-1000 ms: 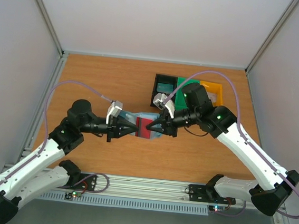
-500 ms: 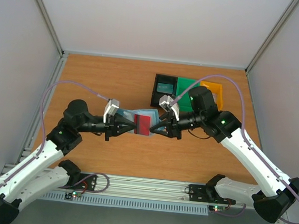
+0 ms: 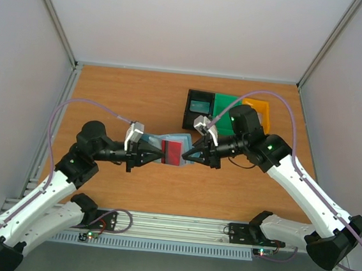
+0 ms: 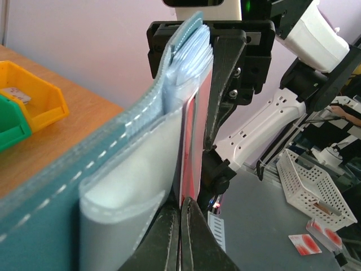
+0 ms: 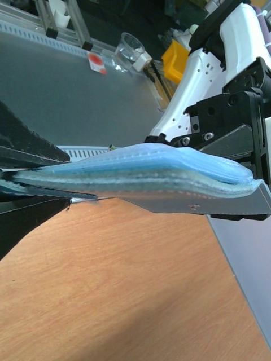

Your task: Take the credit cards out of the card holder

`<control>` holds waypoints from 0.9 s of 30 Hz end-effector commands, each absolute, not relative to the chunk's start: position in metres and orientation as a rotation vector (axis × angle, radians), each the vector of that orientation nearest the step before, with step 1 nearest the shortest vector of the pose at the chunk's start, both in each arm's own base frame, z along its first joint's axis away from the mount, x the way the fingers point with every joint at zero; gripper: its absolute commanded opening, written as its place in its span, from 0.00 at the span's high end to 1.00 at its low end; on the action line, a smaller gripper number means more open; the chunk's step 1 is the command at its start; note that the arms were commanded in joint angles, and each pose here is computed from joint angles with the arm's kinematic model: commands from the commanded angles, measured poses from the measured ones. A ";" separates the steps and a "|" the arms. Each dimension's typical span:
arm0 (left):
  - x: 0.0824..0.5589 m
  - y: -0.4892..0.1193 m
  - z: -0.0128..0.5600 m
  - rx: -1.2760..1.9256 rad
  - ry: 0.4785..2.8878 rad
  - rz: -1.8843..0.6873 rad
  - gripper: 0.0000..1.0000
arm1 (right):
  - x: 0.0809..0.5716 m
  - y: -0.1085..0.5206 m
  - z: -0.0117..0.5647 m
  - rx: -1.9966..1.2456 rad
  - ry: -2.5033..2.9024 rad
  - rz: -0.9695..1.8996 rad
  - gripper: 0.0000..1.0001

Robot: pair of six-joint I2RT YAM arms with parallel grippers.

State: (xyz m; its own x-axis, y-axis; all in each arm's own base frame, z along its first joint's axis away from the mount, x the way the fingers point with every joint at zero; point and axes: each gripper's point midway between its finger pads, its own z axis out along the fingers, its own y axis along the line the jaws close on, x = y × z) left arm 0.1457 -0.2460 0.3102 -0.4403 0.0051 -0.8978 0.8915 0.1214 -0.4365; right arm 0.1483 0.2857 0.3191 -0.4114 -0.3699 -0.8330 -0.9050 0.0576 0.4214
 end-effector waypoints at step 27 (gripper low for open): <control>0.174 -0.216 0.280 0.734 1.785 -1.242 1.00 | 0.204 0.231 0.262 -0.732 2.226 1.404 0.99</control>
